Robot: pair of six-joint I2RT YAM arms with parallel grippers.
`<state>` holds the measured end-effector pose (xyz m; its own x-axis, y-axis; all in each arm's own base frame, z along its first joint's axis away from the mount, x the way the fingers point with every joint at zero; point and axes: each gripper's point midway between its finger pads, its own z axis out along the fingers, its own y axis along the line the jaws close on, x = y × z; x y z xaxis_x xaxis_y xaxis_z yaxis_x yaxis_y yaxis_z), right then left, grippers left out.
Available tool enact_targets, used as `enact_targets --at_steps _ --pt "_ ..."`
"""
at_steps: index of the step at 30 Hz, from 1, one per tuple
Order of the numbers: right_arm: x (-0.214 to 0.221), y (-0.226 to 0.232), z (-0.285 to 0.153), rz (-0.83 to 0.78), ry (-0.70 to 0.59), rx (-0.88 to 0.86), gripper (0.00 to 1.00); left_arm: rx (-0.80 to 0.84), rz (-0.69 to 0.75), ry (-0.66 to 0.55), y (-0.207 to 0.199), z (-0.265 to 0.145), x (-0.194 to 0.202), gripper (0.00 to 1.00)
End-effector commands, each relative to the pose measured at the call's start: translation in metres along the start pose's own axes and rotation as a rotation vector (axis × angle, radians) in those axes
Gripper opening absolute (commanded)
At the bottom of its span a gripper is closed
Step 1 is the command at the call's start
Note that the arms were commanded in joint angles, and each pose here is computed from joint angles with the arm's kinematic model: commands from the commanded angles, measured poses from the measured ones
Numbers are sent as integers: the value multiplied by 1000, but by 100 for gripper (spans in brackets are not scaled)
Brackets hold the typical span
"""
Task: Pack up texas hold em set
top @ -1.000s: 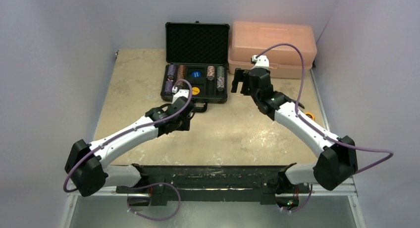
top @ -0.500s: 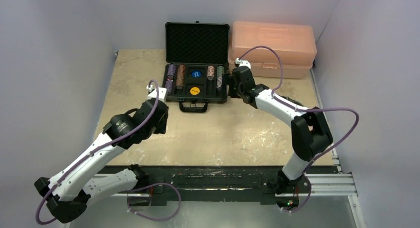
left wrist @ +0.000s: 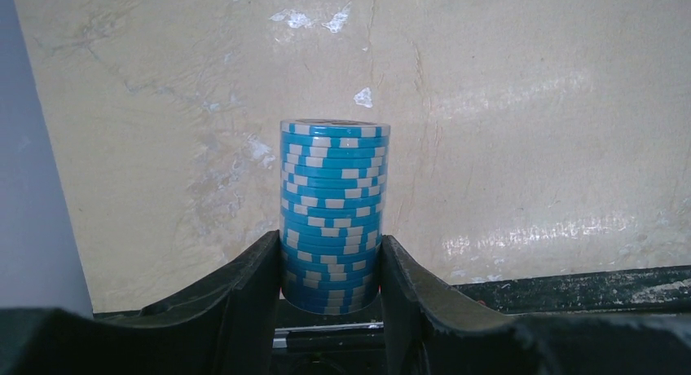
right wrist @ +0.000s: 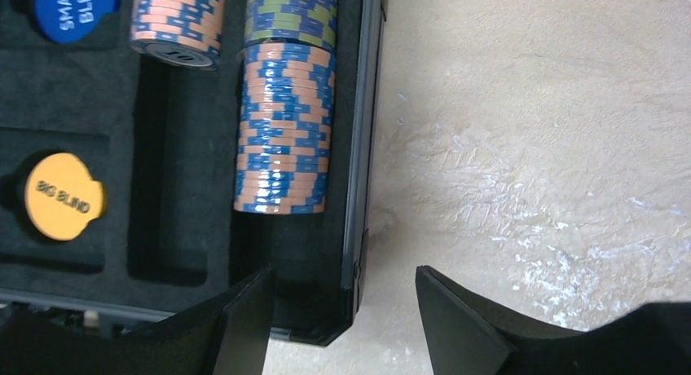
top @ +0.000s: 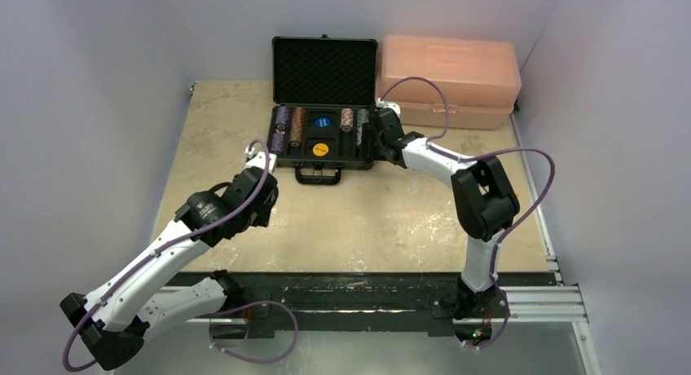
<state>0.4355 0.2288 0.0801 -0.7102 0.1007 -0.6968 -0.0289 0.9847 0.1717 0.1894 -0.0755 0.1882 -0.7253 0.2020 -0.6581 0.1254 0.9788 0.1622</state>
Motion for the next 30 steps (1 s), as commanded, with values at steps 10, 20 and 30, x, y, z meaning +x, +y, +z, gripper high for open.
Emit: enact_targets --at_steps 10,20,30 --pt "18 -13 14 -69 53 40 45 26 -27 -64 0 0 -17 0" --pt "43 -17 2 -106 116 -3 13 28 -35 -40 0 6 -18 0" --pt "62 -19 -21 -130 147 -69 0 33 -51 -30 1 9 -19 0"
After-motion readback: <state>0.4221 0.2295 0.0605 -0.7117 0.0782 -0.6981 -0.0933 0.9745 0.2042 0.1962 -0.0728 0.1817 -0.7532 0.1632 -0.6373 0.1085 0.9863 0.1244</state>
